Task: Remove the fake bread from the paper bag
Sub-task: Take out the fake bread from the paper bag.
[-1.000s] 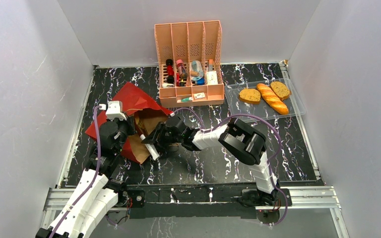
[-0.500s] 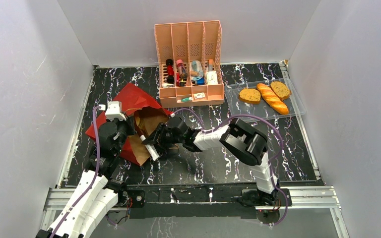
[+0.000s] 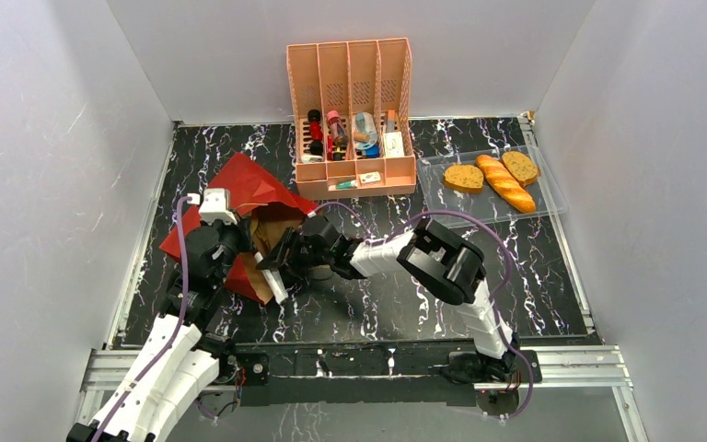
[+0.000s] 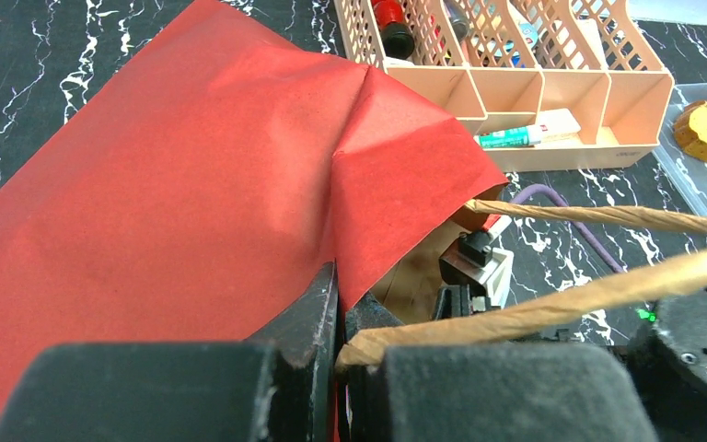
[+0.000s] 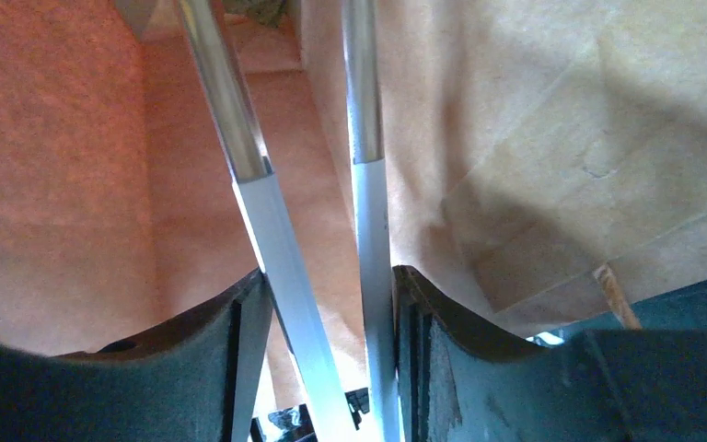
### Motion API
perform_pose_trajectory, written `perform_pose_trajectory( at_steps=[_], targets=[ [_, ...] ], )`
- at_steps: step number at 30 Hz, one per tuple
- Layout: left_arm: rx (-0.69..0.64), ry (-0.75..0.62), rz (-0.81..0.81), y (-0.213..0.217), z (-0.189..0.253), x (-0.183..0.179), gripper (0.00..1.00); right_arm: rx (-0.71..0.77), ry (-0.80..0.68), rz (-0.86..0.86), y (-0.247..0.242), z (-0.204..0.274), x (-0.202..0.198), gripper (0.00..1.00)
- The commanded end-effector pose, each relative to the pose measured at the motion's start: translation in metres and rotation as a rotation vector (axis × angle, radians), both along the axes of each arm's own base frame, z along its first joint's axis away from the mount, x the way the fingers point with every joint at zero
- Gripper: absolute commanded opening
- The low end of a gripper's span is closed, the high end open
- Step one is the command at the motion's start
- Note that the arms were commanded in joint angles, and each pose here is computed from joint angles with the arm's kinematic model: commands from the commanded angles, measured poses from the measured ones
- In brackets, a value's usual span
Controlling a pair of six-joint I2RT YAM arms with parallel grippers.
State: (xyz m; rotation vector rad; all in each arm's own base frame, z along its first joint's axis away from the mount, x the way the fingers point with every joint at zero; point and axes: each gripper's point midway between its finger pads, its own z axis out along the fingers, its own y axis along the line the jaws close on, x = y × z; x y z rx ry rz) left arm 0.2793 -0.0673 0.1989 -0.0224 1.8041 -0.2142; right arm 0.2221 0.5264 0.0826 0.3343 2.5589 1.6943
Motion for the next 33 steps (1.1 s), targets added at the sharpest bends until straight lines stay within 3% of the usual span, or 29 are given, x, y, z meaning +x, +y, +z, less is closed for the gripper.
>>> perform_pose_trajectory(
  at_steps=[1,6,11,14,33],
  targets=[
    [-0.027,-0.058,-0.048,-0.010,0.016,0.001,0.00,0.037,-0.030,0.003,0.010,0.013,0.008,0.48],
    [-0.025,-0.056,-0.052,-0.011,0.016,0.002,0.00,0.026,-0.033,-0.005,0.009,0.011,0.009,0.43],
    [-0.020,-0.055,-0.043,-0.009,0.015,0.001,0.00,0.034,-0.039,-0.011,0.004,0.015,0.007,0.09],
    [-0.019,-0.056,-0.035,-0.007,0.016,0.002,0.00,0.054,-0.037,-0.012,0.000,0.021,0.003,0.00],
    [0.016,-0.034,0.046,0.008,0.010,0.004,0.00,0.226,-0.004,-0.065,-0.056,0.071,-0.031,0.00]
  ],
)
